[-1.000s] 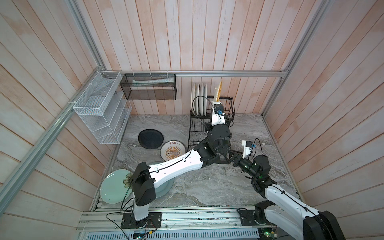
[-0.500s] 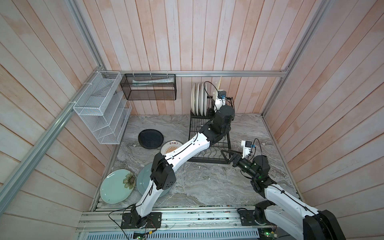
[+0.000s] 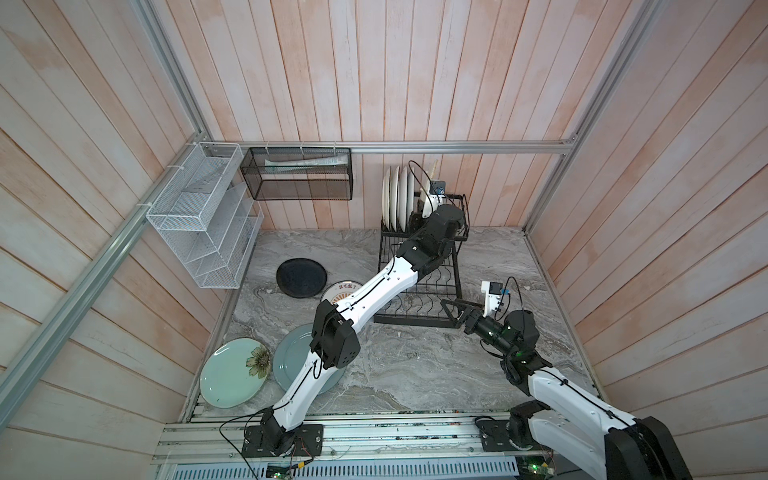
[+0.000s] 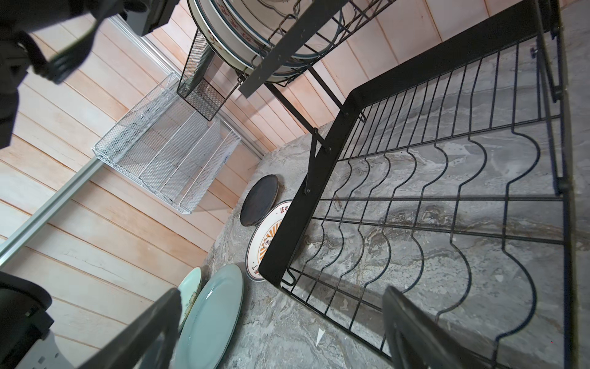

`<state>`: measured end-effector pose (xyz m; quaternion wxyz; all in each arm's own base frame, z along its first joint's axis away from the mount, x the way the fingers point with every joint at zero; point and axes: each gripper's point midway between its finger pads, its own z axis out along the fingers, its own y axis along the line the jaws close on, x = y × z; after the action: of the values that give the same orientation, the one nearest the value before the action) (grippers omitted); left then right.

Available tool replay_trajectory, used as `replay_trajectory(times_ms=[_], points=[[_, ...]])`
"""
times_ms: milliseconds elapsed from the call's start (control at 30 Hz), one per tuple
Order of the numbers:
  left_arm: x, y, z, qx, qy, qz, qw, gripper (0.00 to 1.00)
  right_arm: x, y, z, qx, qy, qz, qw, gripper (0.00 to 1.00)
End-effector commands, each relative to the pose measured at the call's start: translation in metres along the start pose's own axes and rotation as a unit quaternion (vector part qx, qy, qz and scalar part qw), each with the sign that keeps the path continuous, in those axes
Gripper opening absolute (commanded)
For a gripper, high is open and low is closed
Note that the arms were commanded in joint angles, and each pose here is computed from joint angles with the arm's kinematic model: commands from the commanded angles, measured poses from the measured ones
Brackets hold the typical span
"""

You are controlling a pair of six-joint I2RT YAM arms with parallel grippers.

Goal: Load the plates into the dish rack
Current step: 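Lower the rattan plate into the upper rack slot with the left gripper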

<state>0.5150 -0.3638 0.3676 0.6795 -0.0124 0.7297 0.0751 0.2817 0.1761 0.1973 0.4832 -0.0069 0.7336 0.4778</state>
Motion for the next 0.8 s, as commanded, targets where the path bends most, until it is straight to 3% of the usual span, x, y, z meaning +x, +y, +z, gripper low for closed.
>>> replay_trajectory(times_ms=[0, 500, 767], points=[[-0.005, 0.004, 0.011, -0.008, -0.011, -0.025, 1.000, 0.00, -0.002, 0.005, 0.001, -0.011, -0.006, -0.006, 1.000, 0.98], [0.024, 0.006, 0.033, -0.031, 0.002, -0.015, 0.999, 0.00, 0.005, 0.001, 0.007, -0.006, 0.006, -0.004, 1.000, 0.98], [0.017, 0.018, 0.031, -0.072, -0.014, -0.037, 0.997, 0.00, 0.012, -0.002, 0.012, -0.008, 0.021, 0.004, 1.000, 0.98]])
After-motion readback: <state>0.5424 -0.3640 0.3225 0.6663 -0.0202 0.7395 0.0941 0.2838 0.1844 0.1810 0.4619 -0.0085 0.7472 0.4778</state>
